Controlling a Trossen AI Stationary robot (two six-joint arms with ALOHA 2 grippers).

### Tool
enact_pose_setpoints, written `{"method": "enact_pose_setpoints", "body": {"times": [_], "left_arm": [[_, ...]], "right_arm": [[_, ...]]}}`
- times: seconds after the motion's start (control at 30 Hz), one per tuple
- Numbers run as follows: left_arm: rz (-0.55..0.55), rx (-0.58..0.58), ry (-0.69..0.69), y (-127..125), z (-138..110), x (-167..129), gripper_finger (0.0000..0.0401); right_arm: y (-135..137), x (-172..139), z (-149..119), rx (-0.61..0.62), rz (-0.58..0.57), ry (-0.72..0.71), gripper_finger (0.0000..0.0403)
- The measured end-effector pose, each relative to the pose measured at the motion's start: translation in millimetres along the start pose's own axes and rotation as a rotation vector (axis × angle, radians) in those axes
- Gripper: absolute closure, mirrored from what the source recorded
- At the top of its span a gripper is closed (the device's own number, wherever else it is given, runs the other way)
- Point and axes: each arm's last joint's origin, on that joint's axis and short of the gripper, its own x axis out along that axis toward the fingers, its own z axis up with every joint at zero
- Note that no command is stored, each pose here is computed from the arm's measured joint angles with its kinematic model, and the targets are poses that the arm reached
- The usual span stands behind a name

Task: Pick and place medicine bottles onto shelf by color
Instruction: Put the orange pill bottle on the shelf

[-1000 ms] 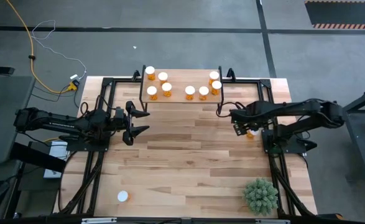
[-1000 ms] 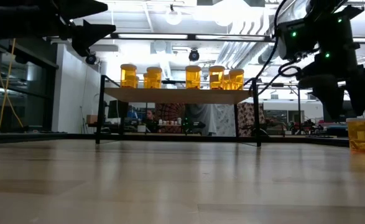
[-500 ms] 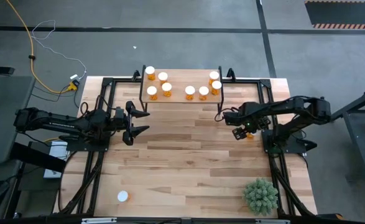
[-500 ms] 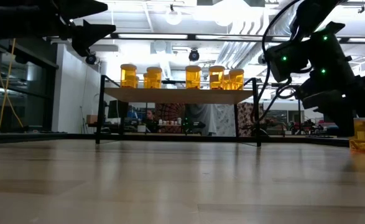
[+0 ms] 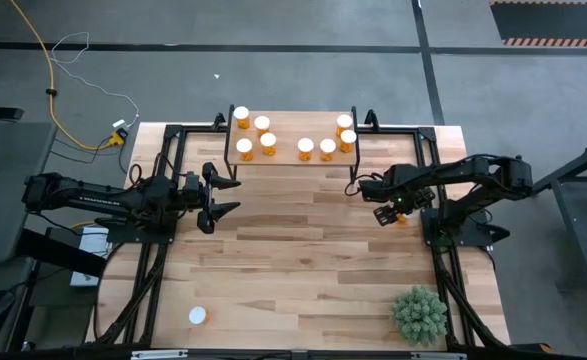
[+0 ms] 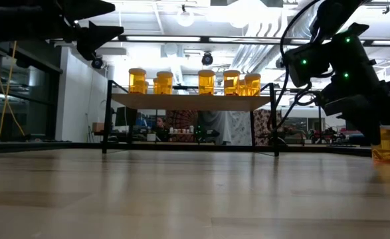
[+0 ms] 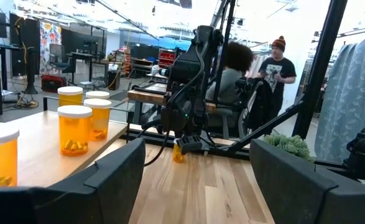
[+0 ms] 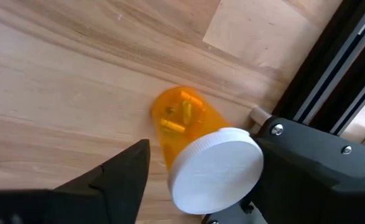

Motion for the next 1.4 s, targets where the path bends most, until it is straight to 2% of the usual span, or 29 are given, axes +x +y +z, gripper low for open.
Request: {"method": "enact_pose_setpoints", "body": {"times": [0.33, 0.53, 0.7, 0.87, 1.0, 1.1, 1.27, 1.4], "left_arm": [[0.001, 0.002, 0.0, 0, 0, 0, 0.0121], [-0.001, 0.001, 0.0, 0, 0, 0, 0.0121], [-0.002, -0.006, 0.0, 0, 0, 0, 0.0121], [-0.002, -0.014, 0.0, 0, 0, 0, 0.0121], [-0.002, -0.015, 0.0, 0, 0, 0, 0.0121], [-0.002, -0.015, 0.0, 0, 0, 0, 0.0121], [-0.002, -0.015, 0.0, 0, 0, 0, 0.0121], [-0.003, -0.015, 0.0, 0, 0, 0, 0.0121]], "right_arm": [[4, -13, 3, -0.007, 0.033, -0.024, 0.0197], [6, -28, 3, -0.046, 0.043, -0.033, 0.0202], [16, -51, -5, -0.161, 0.12, -0.034, 0.0196], [34, -93, -16, -0.331, 0.283, -0.12, 0.0196], [44, -146, -23, -0.469, 0.463, -0.301, 0.0195], [40, -190, -23, -0.493, 0.56, -0.485, 0.0195], [26, -246, -7, -0.453, 0.503, -0.703, 0.0195], [29, -271, 22, -0.451, 0.399, -0.766, 0.0195]]}}
